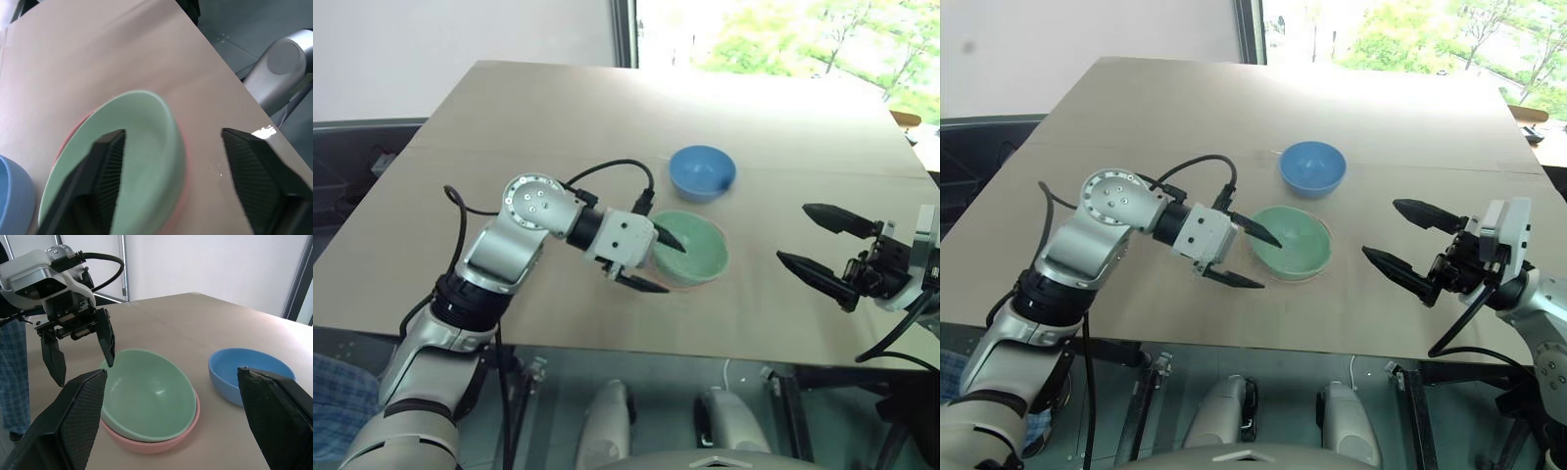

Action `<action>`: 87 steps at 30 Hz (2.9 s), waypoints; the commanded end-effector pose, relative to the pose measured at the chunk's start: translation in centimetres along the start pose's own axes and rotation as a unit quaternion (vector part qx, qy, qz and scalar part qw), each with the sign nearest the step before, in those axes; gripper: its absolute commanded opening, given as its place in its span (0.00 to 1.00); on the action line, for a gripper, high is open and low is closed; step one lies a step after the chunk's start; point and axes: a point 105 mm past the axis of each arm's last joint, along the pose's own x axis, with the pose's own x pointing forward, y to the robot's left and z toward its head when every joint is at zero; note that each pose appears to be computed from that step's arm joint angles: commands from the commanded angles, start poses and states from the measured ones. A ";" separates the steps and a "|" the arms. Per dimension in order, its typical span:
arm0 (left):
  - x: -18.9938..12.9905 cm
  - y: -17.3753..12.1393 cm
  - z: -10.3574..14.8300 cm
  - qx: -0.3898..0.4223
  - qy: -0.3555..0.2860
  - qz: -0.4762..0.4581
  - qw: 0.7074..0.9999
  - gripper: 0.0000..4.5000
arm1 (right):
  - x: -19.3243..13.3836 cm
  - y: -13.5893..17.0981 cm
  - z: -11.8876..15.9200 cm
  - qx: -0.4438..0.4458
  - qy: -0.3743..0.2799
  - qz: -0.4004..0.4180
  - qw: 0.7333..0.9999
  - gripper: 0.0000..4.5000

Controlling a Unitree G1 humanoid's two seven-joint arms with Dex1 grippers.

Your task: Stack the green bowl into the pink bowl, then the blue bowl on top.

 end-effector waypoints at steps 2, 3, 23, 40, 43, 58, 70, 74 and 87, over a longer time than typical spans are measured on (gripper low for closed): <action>-1.6 2.2 1.1 -0.039 -0.067 0.093 0.993 0.99 | -0.1 0.1 0.5 -0.020 0.000 0.001 1.000 1.00; -2.0 2.7 1.0 -0.056 -0.082 0.117 0.988 0.99 | -0.2 -0.1 0.4 -0.020 0.004 -0.005 1.000 1.00; -10.2 0.4 -0.7 -0.302 -0.230 0.416 0.826 0.99 | 4.4 -7.7 -2.4 -0.258 0.196 -0.016 0.946 1.00; -10.7 -1.5 -0.3 -0.302 -0.188 0.484 0.799 0.99 | 13.7 -9.9 -5.3 -0.481 0.251 0.144 0.828 1.00; -10.6 -1.7 -0.5 -0.304 -0.181 0.489 0.797 0.99 | 15.0 -10.6 -5.5 -0.488 0.273 0.139 0.817 1.00; -10.3 -2.1 -0.6 -0.303 -0.171 0.497 0.795 1.00 | 17.3 -10.9 -6.8 -0.510 0.330 0.161 0.778 0.73; -9.8 -1.7 -0.4 -0.301 -0.176 0.490 0.799 1.00 | 17.3 -10.7 -6.1 -0.518 0.312 0.163 0.779 0.01; -9.7 -1.7 -0.5 -0.302 -0.175 0.486 0.801 1.00 | 17.1 -9.9 -4.4 -0.505 0.280 0.178 0.797 0.01; -10.5 -1.1 -2.0 -0.288 -0.146 0.419 0.849 1.00 | 11.0 -1.4 3.0 -0.451 0.234 0.362 0.781 0.01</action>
